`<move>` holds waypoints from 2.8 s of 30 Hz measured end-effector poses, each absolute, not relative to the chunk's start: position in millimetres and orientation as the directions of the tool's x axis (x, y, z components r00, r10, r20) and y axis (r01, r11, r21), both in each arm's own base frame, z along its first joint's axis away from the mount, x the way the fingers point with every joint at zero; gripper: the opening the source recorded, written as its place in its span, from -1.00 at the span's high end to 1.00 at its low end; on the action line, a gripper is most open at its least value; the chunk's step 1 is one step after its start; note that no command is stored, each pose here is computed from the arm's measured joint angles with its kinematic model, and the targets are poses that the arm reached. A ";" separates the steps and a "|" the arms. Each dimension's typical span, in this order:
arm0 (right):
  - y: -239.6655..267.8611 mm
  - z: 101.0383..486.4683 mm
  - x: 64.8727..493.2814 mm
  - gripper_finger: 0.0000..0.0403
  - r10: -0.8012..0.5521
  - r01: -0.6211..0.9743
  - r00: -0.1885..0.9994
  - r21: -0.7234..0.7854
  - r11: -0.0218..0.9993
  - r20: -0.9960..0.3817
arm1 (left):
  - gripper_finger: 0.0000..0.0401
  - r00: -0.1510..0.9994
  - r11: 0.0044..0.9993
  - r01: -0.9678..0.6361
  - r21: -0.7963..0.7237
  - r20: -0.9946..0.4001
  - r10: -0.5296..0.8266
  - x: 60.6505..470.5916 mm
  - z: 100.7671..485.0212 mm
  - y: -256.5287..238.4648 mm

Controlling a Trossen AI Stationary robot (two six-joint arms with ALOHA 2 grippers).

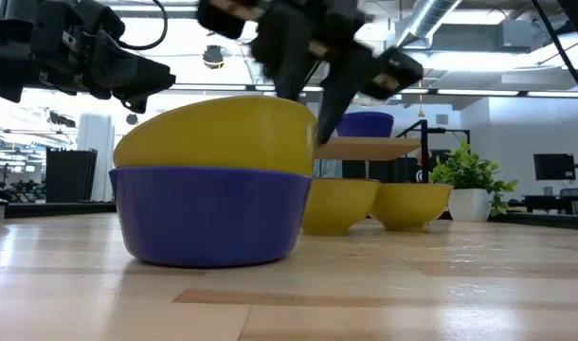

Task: Pick & Place Mini bowls
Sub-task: Remove the bottom white patterned bowl on top of the blue bowl

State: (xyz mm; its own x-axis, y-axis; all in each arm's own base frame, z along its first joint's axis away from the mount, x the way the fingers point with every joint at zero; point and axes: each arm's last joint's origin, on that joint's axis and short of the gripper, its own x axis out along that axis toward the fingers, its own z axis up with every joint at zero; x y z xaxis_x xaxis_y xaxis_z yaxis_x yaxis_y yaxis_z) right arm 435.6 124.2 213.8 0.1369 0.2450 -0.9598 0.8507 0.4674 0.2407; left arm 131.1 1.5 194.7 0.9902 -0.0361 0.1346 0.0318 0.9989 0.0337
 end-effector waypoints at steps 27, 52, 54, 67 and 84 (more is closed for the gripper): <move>124.5 199.2 443.5 0.63 0.264 0.852 0.139 0.251 0.459 -0.954 | 0.42 0.990 0.999 0.032 0.034 0.138 -0.036 131.0 195.0 1.5; 120.1 200.7 444.6 0.99 0.280 0.856 0.138 0.256 0.448 -0.950 | 0.42 0.990 0.999 0.031 0.034 0.138 -0.036 131.0 195.0 1.5; 119.5 203.6 445.5 0.99 0.290 0.853 0.142 0.266 0.450 -0.947 | 0.42 0.990 0.999 0.032 0.034 0.138 -0.036 131.0 195.0 1.5; 111.6 251.5 451.3 1.00 0.297 0.785 0.210 0.342 0.517 -0.931 | 0.42 0.990 0.999 0.031 0.034 0.138 -0.036 131.0 195.0 1.5; 97.8 305.3 438.3 1.00 0.257 0.713 0.246 0.354 0.605 -0.935 | 0.42 0.990 0.999 0.031 0.034 0.139 -0.036 131.0 195.1 1.6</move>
State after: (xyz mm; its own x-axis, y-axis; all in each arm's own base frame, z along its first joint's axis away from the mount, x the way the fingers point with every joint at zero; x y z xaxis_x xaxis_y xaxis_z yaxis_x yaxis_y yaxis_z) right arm 438.3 97.8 305.3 0.2461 0.2568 -0.9346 0.7134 0.6047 0.3540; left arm 131.0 1.6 195.1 0.9897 -0.0357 0.1387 0.0313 0.9989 0.0339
